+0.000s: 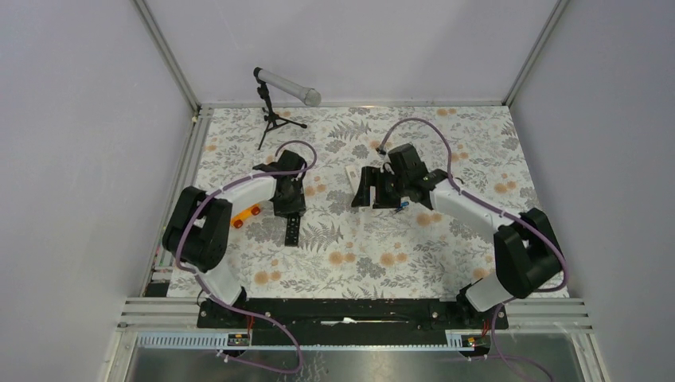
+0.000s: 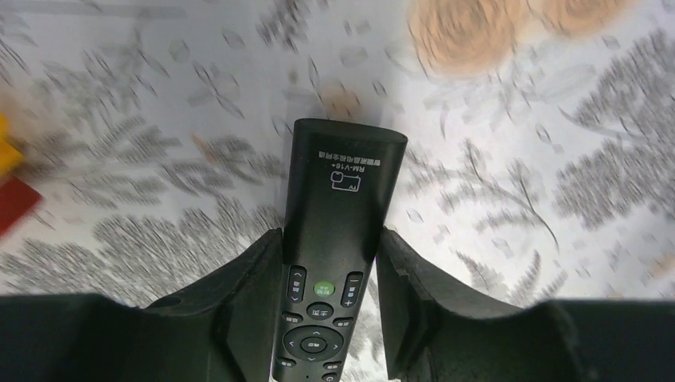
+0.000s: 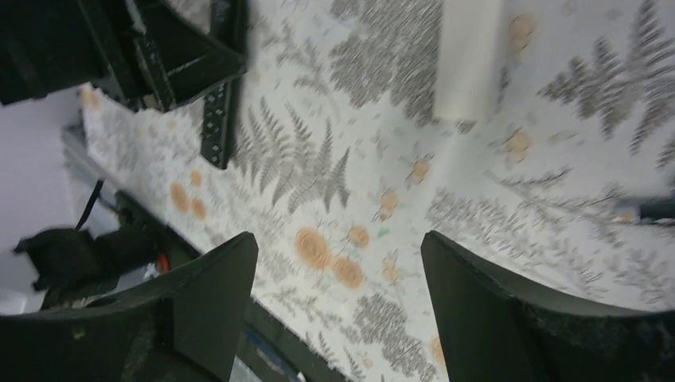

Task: Load the batteries into the remote control
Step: Pick up the remote control from the center of the board, then adjust the remote control, then remove the battery cover from the remote control.

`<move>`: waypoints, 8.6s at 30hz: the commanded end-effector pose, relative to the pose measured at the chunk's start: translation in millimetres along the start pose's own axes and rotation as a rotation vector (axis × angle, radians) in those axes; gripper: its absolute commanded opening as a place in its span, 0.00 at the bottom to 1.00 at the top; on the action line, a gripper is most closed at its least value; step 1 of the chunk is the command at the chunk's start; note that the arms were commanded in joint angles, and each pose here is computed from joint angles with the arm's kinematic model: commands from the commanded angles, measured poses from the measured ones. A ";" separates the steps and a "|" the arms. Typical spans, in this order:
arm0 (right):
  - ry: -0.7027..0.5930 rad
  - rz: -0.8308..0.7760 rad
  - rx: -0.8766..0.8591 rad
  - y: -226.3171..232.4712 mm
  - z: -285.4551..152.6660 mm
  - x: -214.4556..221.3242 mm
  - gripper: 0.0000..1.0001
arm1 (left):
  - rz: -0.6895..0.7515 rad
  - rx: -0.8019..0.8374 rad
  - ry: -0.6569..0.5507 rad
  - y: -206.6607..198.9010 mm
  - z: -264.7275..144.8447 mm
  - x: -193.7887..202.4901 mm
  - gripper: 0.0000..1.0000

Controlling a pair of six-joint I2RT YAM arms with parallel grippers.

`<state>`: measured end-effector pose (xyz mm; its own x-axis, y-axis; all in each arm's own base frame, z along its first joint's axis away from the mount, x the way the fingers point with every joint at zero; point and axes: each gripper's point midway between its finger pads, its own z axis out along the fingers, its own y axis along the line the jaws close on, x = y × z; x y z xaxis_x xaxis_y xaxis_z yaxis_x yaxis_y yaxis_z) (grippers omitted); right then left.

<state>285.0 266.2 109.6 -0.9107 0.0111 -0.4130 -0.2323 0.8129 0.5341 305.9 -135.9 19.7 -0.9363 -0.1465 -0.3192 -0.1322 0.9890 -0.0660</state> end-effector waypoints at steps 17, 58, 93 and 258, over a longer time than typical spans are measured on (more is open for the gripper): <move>-0.061 -0.058 -0.372 110.9 36.7 74.5 0.79 | -0.308 0.574 0.032 -90.3 -81.0 22.6 0.34; -0.166 -0.196 -0.417 143.7 -2.3 42.0 0.83 | -0.045 0.815 -0.104 -119.3 -133.1 28.5 0.26; -0.199 -1.092 -1.179 241.7 -211.9 38.2 0.85 | 0.605 1.656 0.201 -99.6 -347.4 137.9 0.27; -0.216 -0.179 -0.906 152.7 -125.3 -19.5 0.32 | 0.415 1.615 -0.191 -73.7 -376.1 88.0 0.00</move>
<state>191.7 327.6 309.1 -0.7932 0.0190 -0.6087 -0.6087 -0.0586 0.7913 152.3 -221.8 318.1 -0.8543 -0.1141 -0.5071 0.5034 0.0616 -0.8619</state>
